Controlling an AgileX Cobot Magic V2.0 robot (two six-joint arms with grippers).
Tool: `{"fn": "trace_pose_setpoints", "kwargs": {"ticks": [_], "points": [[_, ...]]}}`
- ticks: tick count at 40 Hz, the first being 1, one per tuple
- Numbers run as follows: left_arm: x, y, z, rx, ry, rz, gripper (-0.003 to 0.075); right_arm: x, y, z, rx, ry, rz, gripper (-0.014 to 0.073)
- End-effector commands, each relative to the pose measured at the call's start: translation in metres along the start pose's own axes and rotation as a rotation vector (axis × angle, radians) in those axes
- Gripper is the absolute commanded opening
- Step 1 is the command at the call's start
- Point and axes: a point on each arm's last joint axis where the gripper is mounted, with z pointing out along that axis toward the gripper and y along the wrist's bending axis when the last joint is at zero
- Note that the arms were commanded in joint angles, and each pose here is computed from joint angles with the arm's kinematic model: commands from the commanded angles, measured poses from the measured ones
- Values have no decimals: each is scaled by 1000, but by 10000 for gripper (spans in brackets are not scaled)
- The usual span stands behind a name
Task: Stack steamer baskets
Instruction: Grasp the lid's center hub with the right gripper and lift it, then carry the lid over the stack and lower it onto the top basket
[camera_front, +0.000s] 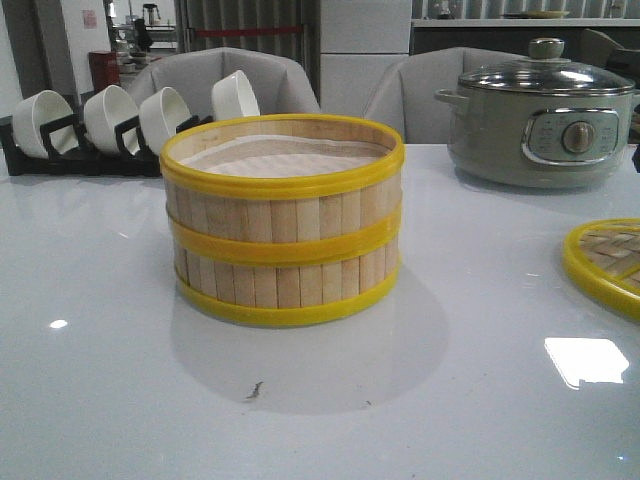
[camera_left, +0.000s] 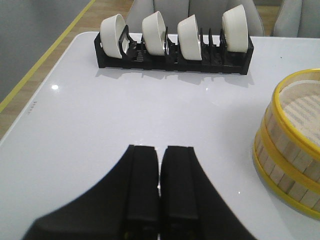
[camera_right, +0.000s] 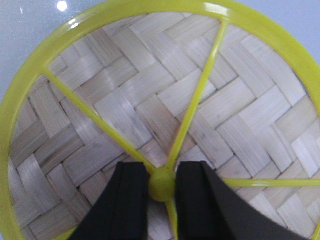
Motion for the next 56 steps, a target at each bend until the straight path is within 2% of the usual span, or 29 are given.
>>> {"fn": "trace_pose_setpoints", "kwargs": {"ticks": [1,4,6,11,22,32,41,50,56], "points": [[-17,-2,-5,19,-111,-17,85,-16,2,-21,-12,-106,3,131],[-17,-2,-5,19,-111,-17,85,-16,2,-21,-12,-106,3,41],[-17,-2,-5,19,-111,-17,85,-16,2,-22,-13,-109,3,64],[-17,-2,-5,19,-111,-17,85,-21,8,-32,-22,-118,-10,57],[-17,-2,-5,19,-111,-17,85,-52,52,-94,-92,-203,-100,57],[-17,-2,-5,19,-111,-17,85,-68,124,-161,-222,-298,-243,57],[-17,-2,-5,19,-111,-17,85,-53,204,-204,-391,-380,-394,57],[-17,-2,-5,19,-111,-17,85,-32,273,-205,-501,-331,-515,57],[-17,-2,-5,19,-111,-17,85,-23,303,-194,-539,-288,-556,57]]}}
